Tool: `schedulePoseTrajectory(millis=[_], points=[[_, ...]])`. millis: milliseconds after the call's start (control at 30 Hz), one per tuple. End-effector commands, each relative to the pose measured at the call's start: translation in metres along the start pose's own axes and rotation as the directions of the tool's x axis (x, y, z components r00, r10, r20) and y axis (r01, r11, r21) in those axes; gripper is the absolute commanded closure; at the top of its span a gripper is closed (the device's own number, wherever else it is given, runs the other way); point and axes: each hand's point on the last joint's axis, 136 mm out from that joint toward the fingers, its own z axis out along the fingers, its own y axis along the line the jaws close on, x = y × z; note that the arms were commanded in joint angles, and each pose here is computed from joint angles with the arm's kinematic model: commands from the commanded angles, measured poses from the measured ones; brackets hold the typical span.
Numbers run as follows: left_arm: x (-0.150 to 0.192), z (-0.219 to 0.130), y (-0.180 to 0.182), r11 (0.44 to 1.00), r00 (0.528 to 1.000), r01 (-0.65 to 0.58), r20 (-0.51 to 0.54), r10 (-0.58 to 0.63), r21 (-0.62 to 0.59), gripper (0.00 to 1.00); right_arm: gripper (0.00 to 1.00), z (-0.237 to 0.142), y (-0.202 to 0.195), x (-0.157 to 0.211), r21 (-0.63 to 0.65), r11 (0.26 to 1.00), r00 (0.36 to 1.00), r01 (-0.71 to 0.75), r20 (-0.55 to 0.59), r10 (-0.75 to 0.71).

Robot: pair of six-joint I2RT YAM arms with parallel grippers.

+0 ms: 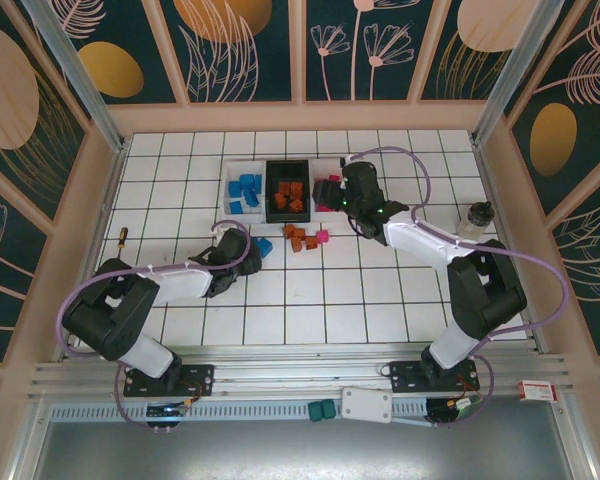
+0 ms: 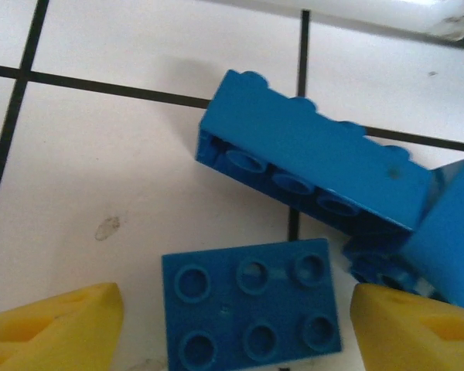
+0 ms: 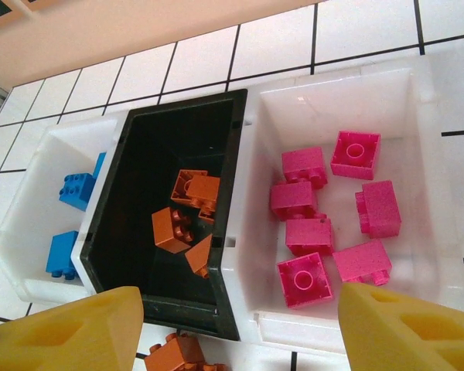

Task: Sort the legos into containers by color
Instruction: Pick up the lego from the center of the table, then place the lego in the container.

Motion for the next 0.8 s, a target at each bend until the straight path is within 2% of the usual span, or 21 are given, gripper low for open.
schedulePoseTrajectory(millis=[0,133,233,333,400,467,600,667,767], points=[[-0.007,0.007,0.001,1.0,1.0,0.008,0.02,-0.008,-0.01,0.28,0.32,-0.013,0.006,-0.014,-0.018,1.0,0.998,-0.01,0.055,0.011],[-0.006,0.011,0.003,1.0,1.0,0.005,0.02,-0.004,-0.021,0.37,0.32,-0.015,0.006,-0.014,-0.023,1.0,0.998,-0.012,0.055,0.013],[-0.005,0.007,0.002,1.0,1.0,0.011,0.022,-0.011,-0.002,0.51,0.32,-0.016,0.004,-0.013,-0.02,1.0,0.998,-0.014,0.057,0.015],[-0.007,-0.006,-0.001,0.999,0.999,0.029,0.031,-0.03,0.038,0.61,0.32,-0.017,0.004,-0.011,-0.023,1.0,0.998,-0.014,0.056,0.016],[-0.015,-0.022,-0.006,0.996,0.998,0.039,0.049,-0.042,0.079,0.64,0.32,-0.018,0.003,-0.007,-0.03,0.999,0.998,-0.02,0.051,0.021],[-0.03,-0.04,-0.013,0.992,0.995,0.046,0.082,-0.056,0.118,0.64,0.32,-0.019,0.003,-0.004,-0.038,0.999,0.998,-0.026,0.051,0.027],[-0.081,-0.074,-0.034,0.985,0.98,0.029,0.188,-0.061,0.168,0.62,0.32,-0.019,-0.001,0.009,-0.044,0.998,0.999,-0.039,0.03,0.041],[-0.105,-0.074,-0.045,0.986,0.976,0.014,0.214,-0.05,0.167,0.63,0.32,-0.02,-0.004,0.015,-0.042,0.998,0.999,-0.048,0.024,0.049],[-0.136,-0.054,-0.059,0.982,0.974,0.035,0.213,-0.075,0.185,0.65,0.32,-0.021,-0.008,0.023,-0.035,0.998,0.998,-0.054,0.011,0.054]])
